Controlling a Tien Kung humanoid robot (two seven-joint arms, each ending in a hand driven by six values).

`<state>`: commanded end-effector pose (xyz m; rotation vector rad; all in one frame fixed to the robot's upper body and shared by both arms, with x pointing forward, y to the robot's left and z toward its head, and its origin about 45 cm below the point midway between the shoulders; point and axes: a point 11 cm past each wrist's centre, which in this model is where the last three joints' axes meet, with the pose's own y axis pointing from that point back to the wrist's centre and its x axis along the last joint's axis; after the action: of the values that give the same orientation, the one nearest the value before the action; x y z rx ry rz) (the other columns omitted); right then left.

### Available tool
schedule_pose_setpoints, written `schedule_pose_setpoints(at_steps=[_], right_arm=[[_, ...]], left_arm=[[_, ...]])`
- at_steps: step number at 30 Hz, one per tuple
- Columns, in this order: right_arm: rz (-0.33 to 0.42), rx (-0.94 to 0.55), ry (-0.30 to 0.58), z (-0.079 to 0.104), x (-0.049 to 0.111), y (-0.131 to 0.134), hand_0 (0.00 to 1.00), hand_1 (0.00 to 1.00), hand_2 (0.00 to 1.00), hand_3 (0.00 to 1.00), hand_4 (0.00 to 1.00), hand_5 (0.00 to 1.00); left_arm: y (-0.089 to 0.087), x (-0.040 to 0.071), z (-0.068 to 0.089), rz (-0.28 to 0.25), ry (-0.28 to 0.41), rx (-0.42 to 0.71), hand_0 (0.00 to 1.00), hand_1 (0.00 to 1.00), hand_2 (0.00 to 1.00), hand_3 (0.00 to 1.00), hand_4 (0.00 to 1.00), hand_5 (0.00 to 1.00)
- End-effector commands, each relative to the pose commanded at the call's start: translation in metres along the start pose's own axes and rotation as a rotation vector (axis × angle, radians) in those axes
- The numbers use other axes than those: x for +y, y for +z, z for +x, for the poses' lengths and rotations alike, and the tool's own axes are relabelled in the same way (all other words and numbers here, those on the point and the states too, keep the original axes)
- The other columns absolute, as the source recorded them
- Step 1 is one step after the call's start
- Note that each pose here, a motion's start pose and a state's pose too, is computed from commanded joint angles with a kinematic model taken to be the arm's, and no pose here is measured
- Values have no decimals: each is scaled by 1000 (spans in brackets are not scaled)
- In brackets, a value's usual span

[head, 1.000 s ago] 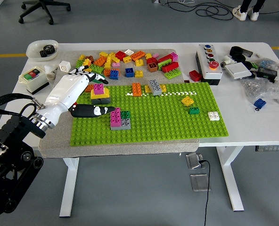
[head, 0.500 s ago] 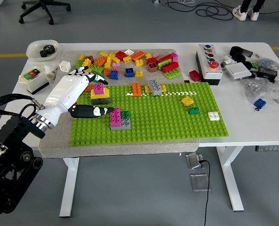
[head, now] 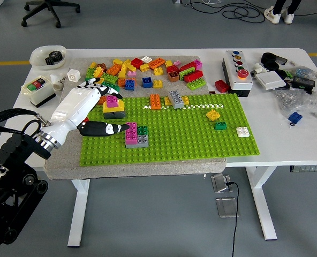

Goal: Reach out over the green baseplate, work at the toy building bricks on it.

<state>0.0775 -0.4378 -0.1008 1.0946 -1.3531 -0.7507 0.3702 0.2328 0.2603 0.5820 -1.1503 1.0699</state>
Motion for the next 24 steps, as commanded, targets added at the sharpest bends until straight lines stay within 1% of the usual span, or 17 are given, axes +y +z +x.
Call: schedule_pose_setpoints(at_steps=[24], right_arm=[[-4,-14,-4,-2,0,3,746,640,684,627,847,557]], left_arm=[[-1,-1,2,4,4,-3,909,785,736,672,998,569]])
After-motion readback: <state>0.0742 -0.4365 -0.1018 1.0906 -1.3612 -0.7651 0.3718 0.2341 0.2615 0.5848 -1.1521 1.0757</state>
